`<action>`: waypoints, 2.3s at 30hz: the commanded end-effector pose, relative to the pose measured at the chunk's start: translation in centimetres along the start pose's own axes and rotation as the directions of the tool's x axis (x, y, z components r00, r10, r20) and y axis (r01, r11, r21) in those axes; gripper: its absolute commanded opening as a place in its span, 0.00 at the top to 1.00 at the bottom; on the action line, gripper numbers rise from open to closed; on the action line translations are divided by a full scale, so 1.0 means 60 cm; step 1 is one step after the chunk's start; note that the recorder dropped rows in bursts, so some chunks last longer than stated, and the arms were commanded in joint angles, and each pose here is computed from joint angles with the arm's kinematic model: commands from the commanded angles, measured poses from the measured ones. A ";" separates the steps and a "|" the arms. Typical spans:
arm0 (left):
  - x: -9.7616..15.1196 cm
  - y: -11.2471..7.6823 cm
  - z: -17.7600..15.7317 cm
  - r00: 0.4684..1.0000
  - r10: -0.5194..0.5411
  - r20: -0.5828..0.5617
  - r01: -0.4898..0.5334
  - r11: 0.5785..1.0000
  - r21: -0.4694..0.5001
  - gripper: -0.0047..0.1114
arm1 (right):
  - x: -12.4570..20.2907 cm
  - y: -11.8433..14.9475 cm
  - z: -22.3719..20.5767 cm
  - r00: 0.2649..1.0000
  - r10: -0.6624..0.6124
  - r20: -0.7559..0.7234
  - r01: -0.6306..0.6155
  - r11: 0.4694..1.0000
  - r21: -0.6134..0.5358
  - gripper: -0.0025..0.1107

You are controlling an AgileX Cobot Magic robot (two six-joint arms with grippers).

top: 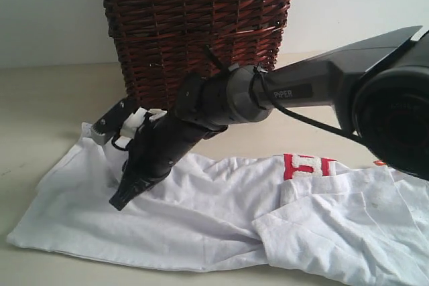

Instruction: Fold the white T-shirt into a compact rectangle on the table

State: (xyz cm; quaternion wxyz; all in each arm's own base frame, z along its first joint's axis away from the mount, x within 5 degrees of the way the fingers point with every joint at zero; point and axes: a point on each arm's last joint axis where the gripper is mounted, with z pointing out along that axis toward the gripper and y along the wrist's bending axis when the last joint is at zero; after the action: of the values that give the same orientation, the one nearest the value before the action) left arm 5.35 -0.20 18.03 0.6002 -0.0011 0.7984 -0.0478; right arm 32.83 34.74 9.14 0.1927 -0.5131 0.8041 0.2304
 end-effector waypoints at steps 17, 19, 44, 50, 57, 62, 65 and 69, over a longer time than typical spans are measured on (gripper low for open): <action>-0.002 -0.001 -0.001 1.000 -0.004 0.014 0.004 1.000 0.011 0.95 | 0.001 0.043 -0.056 0.959 -0.144 -0.245 0.078 0.962 -0.261 0.97; -0.002 -0.001 -0.001 1.000 -0.004 0.014 0.004 1.000 0.011 0.95 | -0.018 0.047 -0.087 0.960 -0.178 -0.217 0.126 0.964 -0.233 0.93; -0.002 -0.001 -0.001 1.000 -0.004 0.014 0.004 1.000 0.011 0.95 | 0.411 -0.231 -0.498 0.801 0.594 -0.077 -0.574 0.798 0.181 0.24; -0.002 -0.001 -0.001 1.000 -0.004 0.014 0.004 1.000 0.011 0.95 | 0.474 -0.215 -0.495 0.792 0.608 -0.049 -0.598 0.790 0.135 0.24; -0.002 -0.001 -0.001 1.000 -0.004 0.014 0.004 1.000 0.011 0.95 | 0.521 -0.218 -0.513 0.764 0.642 0.058 -0.641 0.749 0.168 0.24; -0.002 -0.001 -0.001 1.000 -0.004 0.014 0.004 1.000 0.011 0.95 | 0.535 -0.226 -0.532 0.719 0.667 0.195 -0.694 0.703 0.154 0.24; -0.002 -0.001 -0.001 1.000 -0.004 0.014 0.004 1.000 0.011 0.95 | 0.552 -0.227 -0.531 0.714 0.677 0.181 -0.700 0.698 0.152 0.24; -0.002 -0.001 -0.001 1.000 -0.004 0.014 0.004 1.000 0.011 0.95 | 0.579 -0.226 -0.500 0.721 0.685 0.107 -0.692 0.719 0.058 0.24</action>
State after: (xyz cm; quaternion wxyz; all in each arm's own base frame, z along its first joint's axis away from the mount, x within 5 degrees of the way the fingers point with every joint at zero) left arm 5.35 -0.20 18.03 0.6002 -0.0011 0.7984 -0.0478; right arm 29.52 -13.11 13.12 0.1620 -0.1436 0.9466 0.2389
